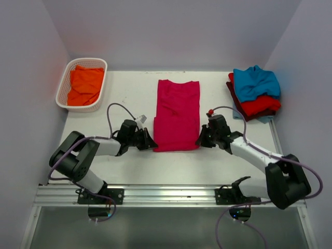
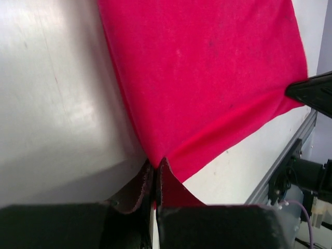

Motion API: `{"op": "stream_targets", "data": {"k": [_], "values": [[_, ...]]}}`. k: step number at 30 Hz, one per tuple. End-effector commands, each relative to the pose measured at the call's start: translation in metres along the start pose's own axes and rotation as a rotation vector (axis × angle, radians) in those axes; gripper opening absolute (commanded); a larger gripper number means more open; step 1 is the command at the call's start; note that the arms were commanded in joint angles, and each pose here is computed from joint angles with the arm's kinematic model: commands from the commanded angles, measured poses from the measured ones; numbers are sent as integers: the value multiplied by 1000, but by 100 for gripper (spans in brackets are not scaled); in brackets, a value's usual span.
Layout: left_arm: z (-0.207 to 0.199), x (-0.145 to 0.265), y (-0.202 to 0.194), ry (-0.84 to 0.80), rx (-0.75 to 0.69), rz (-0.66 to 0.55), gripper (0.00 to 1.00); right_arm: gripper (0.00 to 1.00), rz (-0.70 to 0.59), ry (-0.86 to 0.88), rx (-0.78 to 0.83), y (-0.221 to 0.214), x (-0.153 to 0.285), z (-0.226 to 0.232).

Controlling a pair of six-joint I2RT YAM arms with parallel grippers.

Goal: Fold and stack the t-shirts
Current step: Grab one side of the 2/3 rectangular tshirt with both arms, then fold the long partially folded tshirt into a neat square

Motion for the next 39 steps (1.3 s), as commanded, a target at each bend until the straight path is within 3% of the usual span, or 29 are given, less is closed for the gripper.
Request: {"op": "stream_targets", "data": {"k": [1, 6, 10, 14, 19, 24, 29, 38, 39], "values": [[2, 25, -23, 43, -4, 41, 0, 0, 3, 3, 39, -14, 31, 5], [-33, 56, -50, 0, -20, 57, 0, 0, 8, 43, 66, -31, 66, 19], [-66, 83, -50, -103, -7, 16, 0, 0, -28, 87, 62, -28, 90, 32], [-78, 94, -41, -110, -18, -24, 0, 0, -118, 113, 82, -4, 113, 45], [-82, 79, -21, -73, -78, -55, 0, 0, -235, 0, 127, 42, 107, 40], [-95, 67, 42, -99, -116, -195, 0, 0, -356, -81, 133, 105, 90, 41], [-99, 63, 114, -116, -102, -349, 0, 0, -350, -149, 114, 148, 53, 29], [-101, 9, 190, -128, -111, -350, 0, 0, -306, -174, 89, 204, -19, 15], [-86, -9, 192, -101, -88, -321, 0, 0, -304, -174, 86, 209, -25, 14]]}}
Point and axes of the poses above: each gripper's point midway between its finger pads, its own x axis back along the fingers, its own z axis along the line the jaws close on, y = z × x, the point moved 1 cm from there along x, back along the fingers, and after that the axes turned 10 degrees about x, right-handed, at the moved point
